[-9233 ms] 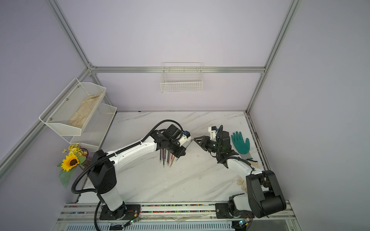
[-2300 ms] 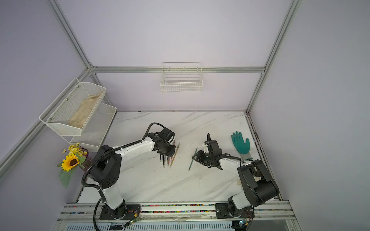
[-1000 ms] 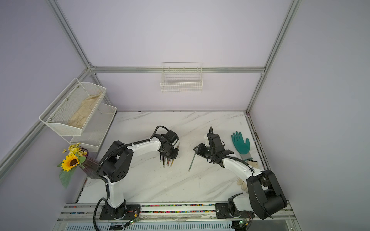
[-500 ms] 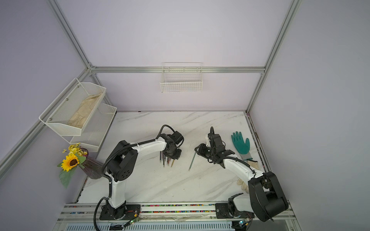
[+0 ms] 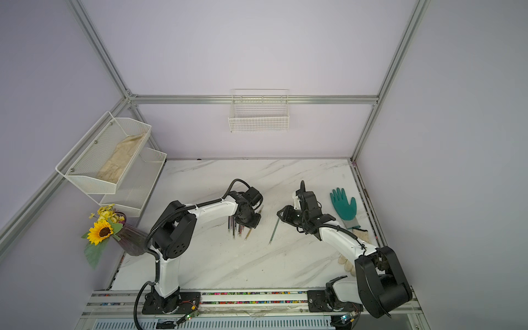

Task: Remove the protective cover of the pencils
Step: Pick up the pencil from the center of the board.

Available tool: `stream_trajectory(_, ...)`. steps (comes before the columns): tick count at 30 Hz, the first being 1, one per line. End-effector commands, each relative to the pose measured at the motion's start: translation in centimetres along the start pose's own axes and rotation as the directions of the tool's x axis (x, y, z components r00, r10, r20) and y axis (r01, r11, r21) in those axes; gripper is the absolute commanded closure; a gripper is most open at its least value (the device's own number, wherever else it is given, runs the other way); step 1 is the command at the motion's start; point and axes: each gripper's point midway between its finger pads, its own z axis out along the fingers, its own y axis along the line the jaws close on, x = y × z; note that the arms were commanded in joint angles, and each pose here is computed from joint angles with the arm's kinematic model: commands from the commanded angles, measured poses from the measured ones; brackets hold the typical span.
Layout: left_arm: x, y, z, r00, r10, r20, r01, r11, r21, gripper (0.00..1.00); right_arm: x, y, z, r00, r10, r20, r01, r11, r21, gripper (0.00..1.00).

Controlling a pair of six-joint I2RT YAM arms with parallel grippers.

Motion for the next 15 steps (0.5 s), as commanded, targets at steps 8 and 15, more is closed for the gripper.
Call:
stream_trajectory(8, -2.7, -6.2, -7.3, 0.987, 0.009, 0.158, -0.043, 0.975, 0.216, 1.00, -0.7, 1.7, 0.7, 1.000, -0.020, -0.017, 0.018, 0.997, -0.081, 0.63)
stream_trajectory(15, -2.0, -8.0, -8.0, 0.986, 0.037, 0.164, -0.078, 0.965, 0.250, 0.99, -0.2, 2.6, 1.3, 0.999, -0.010, -0.050, 0.002, 0.988, -0.155, 0.62)
